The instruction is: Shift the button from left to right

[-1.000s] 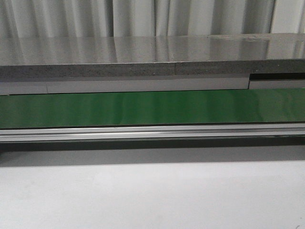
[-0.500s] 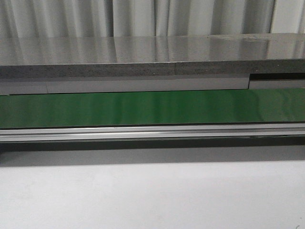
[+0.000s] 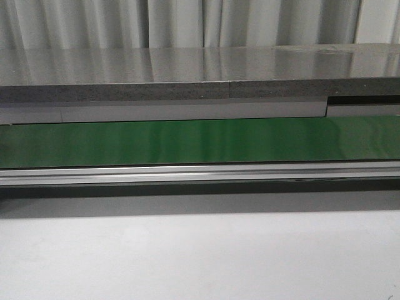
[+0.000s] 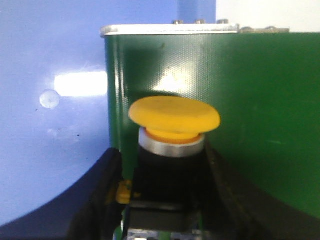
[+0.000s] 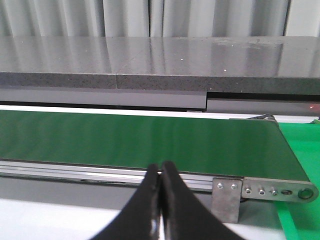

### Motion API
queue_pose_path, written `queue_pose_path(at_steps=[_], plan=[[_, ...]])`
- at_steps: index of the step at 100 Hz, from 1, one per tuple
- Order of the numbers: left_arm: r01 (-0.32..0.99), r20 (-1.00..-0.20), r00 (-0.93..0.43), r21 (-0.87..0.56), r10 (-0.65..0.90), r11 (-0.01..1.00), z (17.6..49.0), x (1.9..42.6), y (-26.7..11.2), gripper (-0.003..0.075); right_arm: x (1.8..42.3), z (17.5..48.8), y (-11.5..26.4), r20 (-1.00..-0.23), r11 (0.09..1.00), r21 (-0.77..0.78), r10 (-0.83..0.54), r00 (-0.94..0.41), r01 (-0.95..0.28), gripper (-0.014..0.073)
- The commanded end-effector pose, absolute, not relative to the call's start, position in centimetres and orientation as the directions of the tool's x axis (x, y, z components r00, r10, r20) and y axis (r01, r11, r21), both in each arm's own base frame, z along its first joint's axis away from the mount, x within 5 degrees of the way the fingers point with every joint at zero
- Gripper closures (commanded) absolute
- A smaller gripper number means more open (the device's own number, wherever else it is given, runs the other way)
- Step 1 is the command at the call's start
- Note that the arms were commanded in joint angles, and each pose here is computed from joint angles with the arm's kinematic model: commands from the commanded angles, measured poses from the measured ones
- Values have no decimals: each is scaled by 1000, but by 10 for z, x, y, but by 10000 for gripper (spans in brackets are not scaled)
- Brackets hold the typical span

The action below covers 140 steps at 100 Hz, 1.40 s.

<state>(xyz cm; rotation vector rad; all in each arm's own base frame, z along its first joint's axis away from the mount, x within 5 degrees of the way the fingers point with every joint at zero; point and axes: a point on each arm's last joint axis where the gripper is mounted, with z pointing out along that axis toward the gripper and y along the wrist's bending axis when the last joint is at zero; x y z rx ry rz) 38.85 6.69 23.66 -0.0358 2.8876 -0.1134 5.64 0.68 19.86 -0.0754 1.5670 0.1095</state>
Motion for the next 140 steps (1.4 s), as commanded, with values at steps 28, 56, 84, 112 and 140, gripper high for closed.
queue_pose_path(at_steps=[28, 56, 84, 112, 140], plan=[[-5, -269, -963, -84, -27, 996, 252, 388, 64, 418, 54, 213, 6, -993, 994, 10, 23, 119, -113, 662], [-14, -279, -959, -116, -47, 993, 253, 389, 61, 61, 54, 213, 6, -993, 994, 10, 23, 119, -113, 662], [-2, -385, -921, -145, -58, 989, 288, 379, 54, 62, 54, 213, 6, -993, 994, 10, 23, 119, -113, 662], [71, -630, -776, -110, -14, 991, 362, 349, 31, 62, 54, 213, 6, -993, 994, 10, 23, 119, -113, 662], [174, -830, -554, -33, 70, 984, 395, 286, -15, 84, 54, 213, 6, -993, 994, 10, 23, 119, -113, 662]])
